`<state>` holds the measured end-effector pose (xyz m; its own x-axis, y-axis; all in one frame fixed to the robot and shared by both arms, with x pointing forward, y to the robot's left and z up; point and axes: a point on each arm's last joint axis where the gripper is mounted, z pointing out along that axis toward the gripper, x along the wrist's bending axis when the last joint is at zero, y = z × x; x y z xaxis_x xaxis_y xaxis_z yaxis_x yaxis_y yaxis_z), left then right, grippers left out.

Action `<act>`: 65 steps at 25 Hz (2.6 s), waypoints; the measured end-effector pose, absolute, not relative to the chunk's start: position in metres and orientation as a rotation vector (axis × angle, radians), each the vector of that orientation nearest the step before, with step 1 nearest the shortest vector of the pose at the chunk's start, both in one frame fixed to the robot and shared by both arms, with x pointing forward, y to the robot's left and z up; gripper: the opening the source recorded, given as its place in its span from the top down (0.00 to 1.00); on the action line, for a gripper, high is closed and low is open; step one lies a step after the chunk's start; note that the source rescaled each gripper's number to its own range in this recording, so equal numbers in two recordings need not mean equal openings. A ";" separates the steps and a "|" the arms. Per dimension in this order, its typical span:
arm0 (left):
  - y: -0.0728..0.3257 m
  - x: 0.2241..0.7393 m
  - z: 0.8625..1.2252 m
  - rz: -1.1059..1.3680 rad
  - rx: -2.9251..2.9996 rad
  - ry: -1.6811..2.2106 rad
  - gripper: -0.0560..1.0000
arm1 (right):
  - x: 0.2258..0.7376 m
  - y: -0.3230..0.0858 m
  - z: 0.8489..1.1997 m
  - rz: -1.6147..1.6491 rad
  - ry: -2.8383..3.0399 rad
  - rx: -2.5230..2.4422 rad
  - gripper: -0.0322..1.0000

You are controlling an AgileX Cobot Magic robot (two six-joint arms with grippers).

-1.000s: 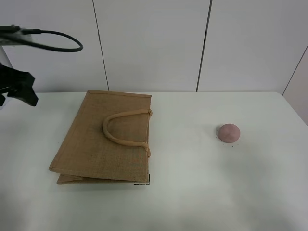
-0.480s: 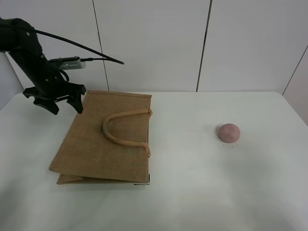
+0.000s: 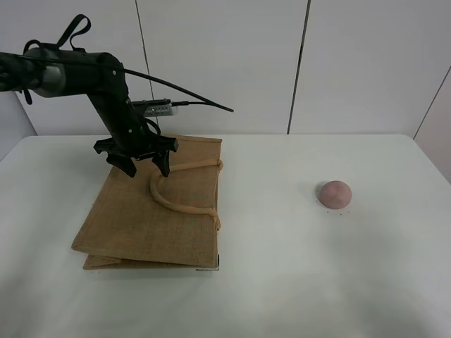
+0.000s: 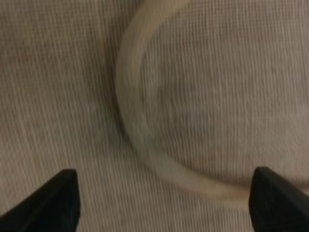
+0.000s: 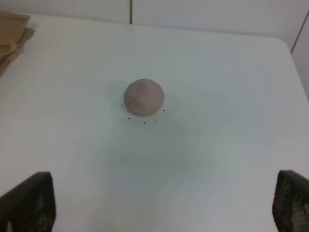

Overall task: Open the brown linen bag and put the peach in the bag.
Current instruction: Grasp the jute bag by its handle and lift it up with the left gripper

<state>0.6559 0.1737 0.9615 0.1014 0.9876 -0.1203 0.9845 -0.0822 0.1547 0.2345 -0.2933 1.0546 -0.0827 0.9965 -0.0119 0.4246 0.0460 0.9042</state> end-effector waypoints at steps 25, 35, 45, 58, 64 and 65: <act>0.172 0.679 0.880 0.043 2.223 2.047 0.13 | 0.235 -0.293 1.055 1.004 1.603 1.464 0.00; 0.170 0.681 0.891 0.023 2.221 2.056 0.94 | 0.235 -0.293 1.055 1.004 1.603 1.464 0.00; 0.173 0.676 1.033 0.184 2.113 1.924 0.94 | 0.235 -0.293 1.055 1.004 1.603 1.464 0.00; 0.189 0.616 1.175 0.361 1.937 1.736 0.94 | 0.235 -0.293 1.055 1.004 1.603 1.464 0.00; 0.192 0.606 1.187 0.371 1.930 1.723 0.94 | 0.235 -0.293 1.055 1.005 1.601 1.467 0.00; 0.192 0.606 1.187 0.367 1.934 1.727 0.94 | 0.235 -0.293 1.055 1.004 1.599 1.469 0.00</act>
<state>0.6059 0.1921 1.1866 0.1516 0.9791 -0.1358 0.8391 -0.0548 0.5413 0.2346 -0.2935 1.0546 -0.0792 0.9968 -0.0088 0.4251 0.0417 0.9042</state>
